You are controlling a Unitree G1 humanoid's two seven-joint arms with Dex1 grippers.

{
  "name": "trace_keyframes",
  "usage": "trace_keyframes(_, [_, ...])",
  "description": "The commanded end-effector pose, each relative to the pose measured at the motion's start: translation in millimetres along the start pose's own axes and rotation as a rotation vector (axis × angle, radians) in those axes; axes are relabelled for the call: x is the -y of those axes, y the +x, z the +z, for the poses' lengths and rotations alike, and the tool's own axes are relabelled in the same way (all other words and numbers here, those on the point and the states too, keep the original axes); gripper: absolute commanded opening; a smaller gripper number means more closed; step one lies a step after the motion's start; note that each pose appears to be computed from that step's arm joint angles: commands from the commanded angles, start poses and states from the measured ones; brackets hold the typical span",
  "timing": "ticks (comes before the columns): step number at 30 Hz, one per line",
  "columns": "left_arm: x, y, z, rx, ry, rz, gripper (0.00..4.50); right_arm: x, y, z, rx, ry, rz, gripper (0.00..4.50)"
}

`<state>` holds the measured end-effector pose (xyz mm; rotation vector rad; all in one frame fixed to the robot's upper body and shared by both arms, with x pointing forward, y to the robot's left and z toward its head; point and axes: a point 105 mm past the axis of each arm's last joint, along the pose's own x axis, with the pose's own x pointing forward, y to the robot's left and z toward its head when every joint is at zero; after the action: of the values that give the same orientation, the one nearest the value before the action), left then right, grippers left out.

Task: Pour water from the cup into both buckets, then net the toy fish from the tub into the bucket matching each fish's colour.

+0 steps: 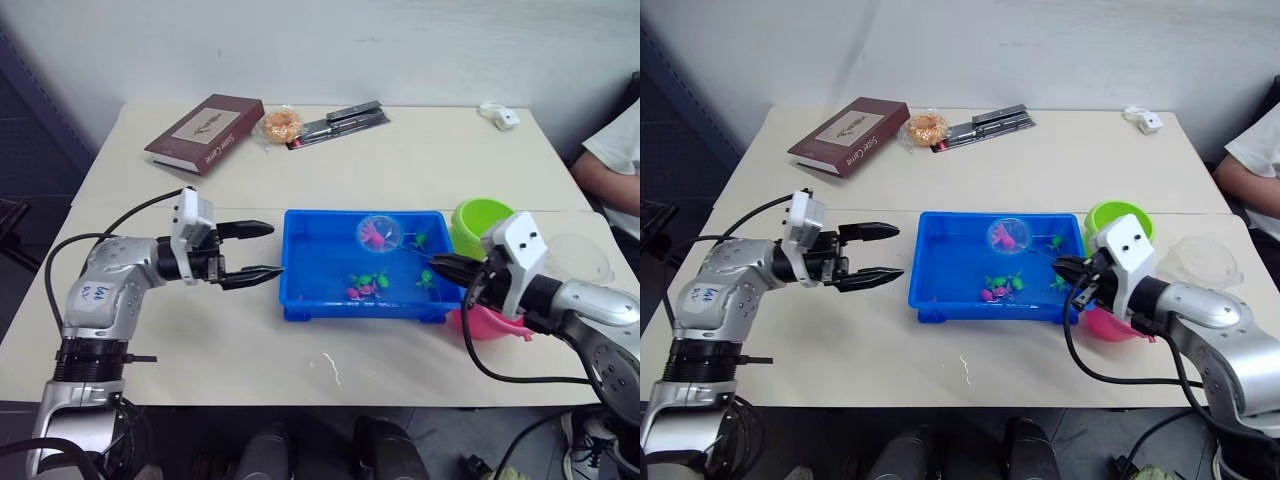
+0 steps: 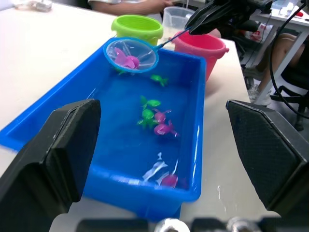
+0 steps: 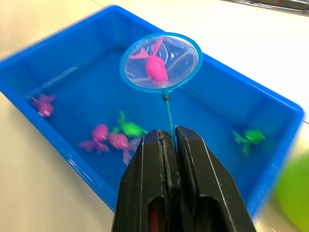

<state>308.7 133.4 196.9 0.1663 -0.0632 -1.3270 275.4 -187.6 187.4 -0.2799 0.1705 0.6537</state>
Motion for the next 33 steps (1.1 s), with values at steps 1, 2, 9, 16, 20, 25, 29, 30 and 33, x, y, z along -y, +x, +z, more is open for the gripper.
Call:
trace_keyframes(1, [14, 13, 19, 0.038, 0.067, -0.061, 4.46, 3, -25, 26, 0.085, -0.07, -0.052, 0.0])
trace_keyframes(2, [15, 15, 20, 0.041, 0.068, -0.066, 4.46, 4, -29, 27, 0.085, -0.075, -0.061, 0.0])
trace_keyframes(9, [25, 31, 16, 0.05, 0.047, -0.132, 4.46, 26, -105, 12, -0.002, -0.111, -0.295, 0.0])
trace_keyframes(16, [26, 39, 8, 0.055, 0.032, -0.137, 4.46, 31, -158, -10, -0.048, -0.122, -0.445, 0.0])
trace_keyframes(20, [27, 42, 3, 0.051, 0.029, -0.15, 4.46, 32, -170, -27, -0.092, -0.161, -0.509, 0.0])
trace_keyframes(25, [25, 45, 2, 0.056, 0.036, -0.15, 4.46, 29, -170, -44, -0.137, -0.267, -0.542, 0.0])
trace_keyframes(29, [21, 44, 3, 0.059, 0.046, -0.134, 4.46, 29, -170, -59, -0.201, -0.398, -0.607, 0.0])
trace_keyframes(30, [20, 44, 2, 0.059, 0.046, -0.129, 4.46, 28, -169, -62, -0.208, -0.418, -0.617, 0.0])
trace_keyframes(33, [17, 38, 1, 0.048, 0.052, -0.107, 4.46, 29, -168, -64, -0.24, -0.566, -0.655, 0.0])
